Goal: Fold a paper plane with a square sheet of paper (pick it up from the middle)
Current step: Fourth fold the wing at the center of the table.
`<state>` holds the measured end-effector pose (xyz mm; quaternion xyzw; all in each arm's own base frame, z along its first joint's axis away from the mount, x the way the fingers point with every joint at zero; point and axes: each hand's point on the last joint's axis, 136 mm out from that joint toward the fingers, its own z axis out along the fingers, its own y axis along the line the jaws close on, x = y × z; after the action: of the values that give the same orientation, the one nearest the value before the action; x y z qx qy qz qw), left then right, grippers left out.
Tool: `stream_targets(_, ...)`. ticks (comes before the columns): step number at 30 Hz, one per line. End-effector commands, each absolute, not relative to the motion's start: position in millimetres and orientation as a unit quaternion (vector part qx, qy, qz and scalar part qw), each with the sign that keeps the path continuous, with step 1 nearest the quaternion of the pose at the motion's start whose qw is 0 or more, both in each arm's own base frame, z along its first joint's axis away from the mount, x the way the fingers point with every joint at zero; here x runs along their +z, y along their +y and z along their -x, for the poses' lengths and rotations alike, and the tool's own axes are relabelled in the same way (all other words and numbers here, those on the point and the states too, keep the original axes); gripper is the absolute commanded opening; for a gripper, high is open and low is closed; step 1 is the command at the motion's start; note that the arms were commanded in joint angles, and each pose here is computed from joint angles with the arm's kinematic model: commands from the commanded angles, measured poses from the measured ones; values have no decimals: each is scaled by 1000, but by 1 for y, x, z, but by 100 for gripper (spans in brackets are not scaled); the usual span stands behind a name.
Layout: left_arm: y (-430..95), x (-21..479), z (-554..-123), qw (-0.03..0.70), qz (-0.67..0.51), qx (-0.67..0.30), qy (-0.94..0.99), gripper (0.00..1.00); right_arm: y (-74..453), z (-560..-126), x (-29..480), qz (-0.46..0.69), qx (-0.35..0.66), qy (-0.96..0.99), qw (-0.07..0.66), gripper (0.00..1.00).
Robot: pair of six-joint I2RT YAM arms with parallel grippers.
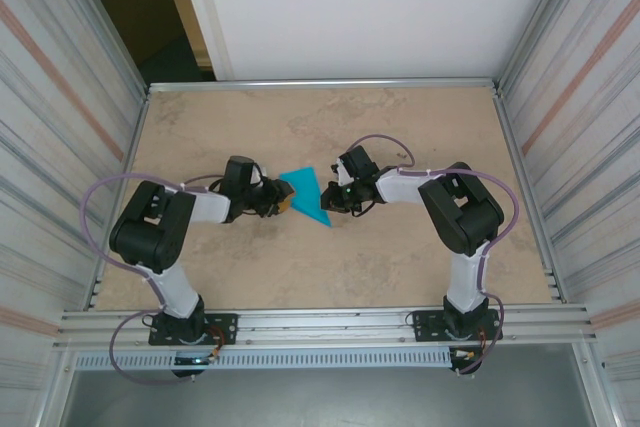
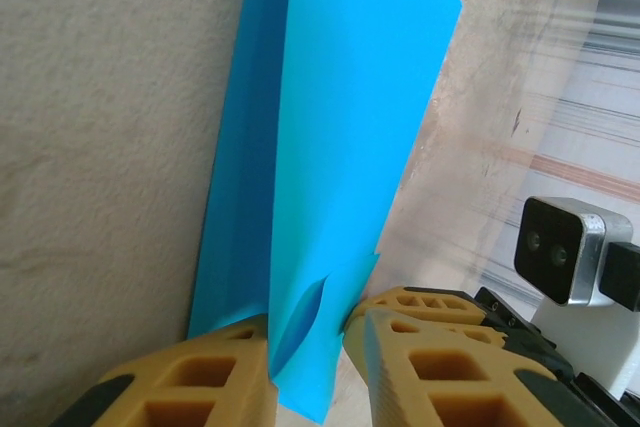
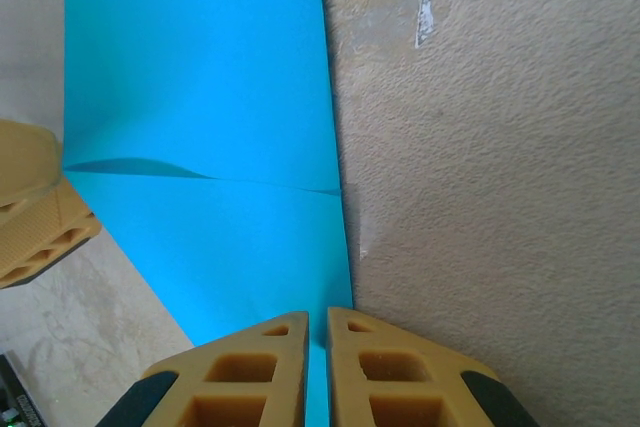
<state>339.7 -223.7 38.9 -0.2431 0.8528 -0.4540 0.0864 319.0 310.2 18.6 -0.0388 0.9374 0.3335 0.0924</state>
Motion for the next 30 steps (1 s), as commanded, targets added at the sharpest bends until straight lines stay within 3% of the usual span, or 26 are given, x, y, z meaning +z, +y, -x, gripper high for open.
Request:
stream_targets(1, -231, 49, -349, 102, 209, -476, 848, 27, 300, -308, -5, 19, 317, 946, 59, 14)
stream_targets(9, -232, 47, -348, 106, 188, -472, 855, 18, 303, -312, 7, 25, 331, 941, 72, 18)
stream_targets(20, -232, 55, -354, 110, 188, -480, 850, 12, 303, -332, 59, 61, 339, 926, 154, 33)
stream_targets(24, -230, 57, -354, 112, 202, -479, 847, 12, 292, -334, 69, 62, 300, 931, 197, 36)
stream_targets(30, -231, 62, -355, 110, 224, -477, 843, 12, 289, -324, 77, 141, 163, 935, 283, 37)
